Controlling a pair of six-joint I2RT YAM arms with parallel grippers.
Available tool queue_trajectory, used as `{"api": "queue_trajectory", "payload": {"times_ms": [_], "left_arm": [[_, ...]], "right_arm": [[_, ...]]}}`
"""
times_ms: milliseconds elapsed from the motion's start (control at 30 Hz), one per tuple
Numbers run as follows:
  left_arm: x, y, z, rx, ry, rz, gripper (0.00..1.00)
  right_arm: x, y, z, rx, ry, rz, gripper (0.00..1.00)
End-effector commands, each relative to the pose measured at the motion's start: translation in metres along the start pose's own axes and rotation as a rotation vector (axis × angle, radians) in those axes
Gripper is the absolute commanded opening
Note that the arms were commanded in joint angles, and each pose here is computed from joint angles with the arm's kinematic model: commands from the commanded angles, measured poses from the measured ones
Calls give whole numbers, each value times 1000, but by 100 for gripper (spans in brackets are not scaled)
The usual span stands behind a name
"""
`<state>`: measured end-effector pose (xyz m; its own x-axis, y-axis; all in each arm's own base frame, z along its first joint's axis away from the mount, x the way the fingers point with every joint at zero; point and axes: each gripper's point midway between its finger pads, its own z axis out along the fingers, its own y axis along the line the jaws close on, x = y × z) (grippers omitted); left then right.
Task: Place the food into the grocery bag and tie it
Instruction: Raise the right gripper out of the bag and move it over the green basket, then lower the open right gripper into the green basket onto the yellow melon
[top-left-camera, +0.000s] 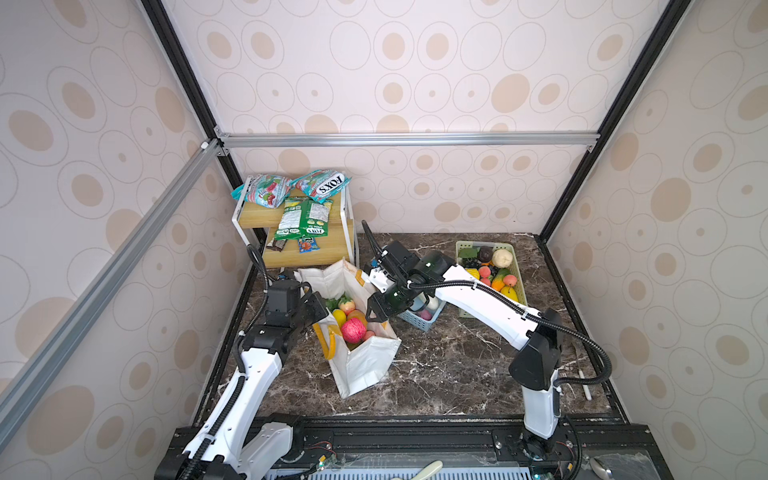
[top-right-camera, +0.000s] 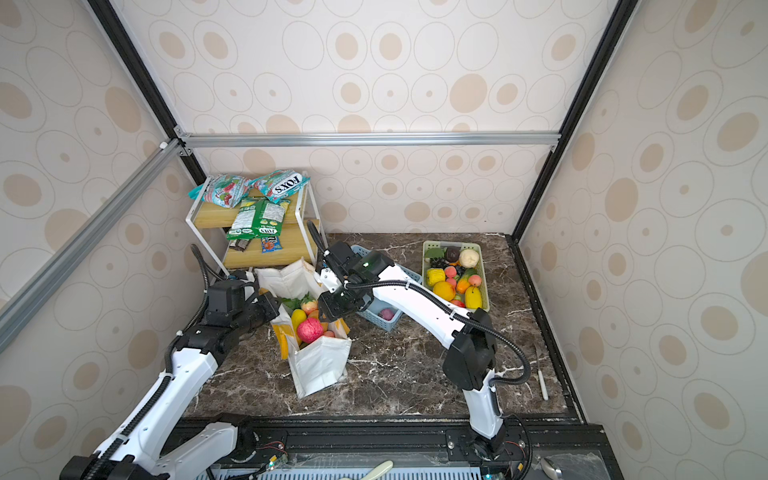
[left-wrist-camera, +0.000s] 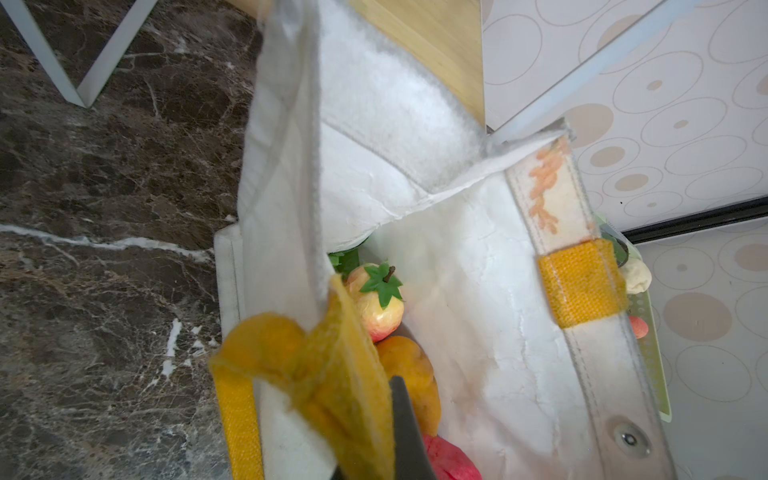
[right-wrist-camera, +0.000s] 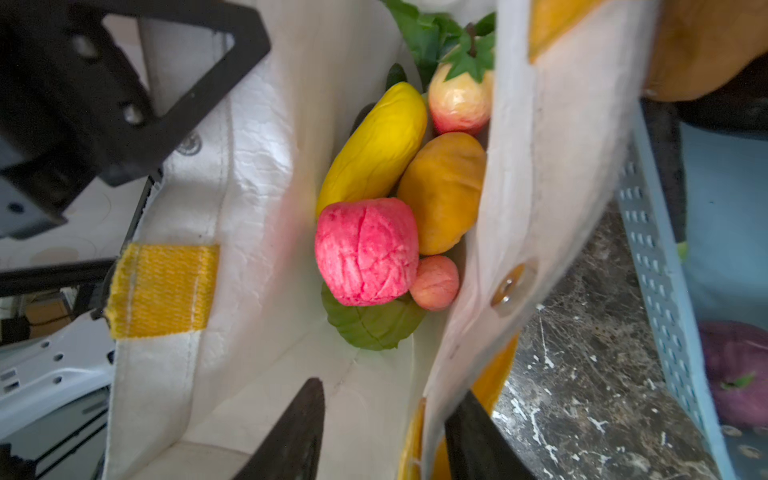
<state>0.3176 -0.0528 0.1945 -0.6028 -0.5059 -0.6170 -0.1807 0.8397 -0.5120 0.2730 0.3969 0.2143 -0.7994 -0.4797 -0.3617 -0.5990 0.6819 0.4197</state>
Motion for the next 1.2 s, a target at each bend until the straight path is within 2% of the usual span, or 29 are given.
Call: {"api": "queue_trajectory", "payload": {"times_ms": [0, 200, 433, 633, 933, 1167], "left_arm": [[-22, -10, -8, 13, -59, 19, 0], [-21, -9, -9, 13, -56, 19, 0], [-21, -8, -10, 13, -61, 17, 0], [-22, -7, -13, 5, -71, 19, 0], [-21, -5, -15, -4, -75, 24, 0], [-21, -5, -16, -4, -79, 23, 0]], "right_arm": [[-12, -18, -37, 56, -78, 20, 54], [-21, -57, -68, 112, -156, 97, 62], [-17, -141, -103, 282, -247, 298, 67], [5, -217, -129, 475, -267, 460, 68], [54, -302, -153, 693, -160, 606, 68], [90, -347, -167, 876, -27, 635, 66]]}}
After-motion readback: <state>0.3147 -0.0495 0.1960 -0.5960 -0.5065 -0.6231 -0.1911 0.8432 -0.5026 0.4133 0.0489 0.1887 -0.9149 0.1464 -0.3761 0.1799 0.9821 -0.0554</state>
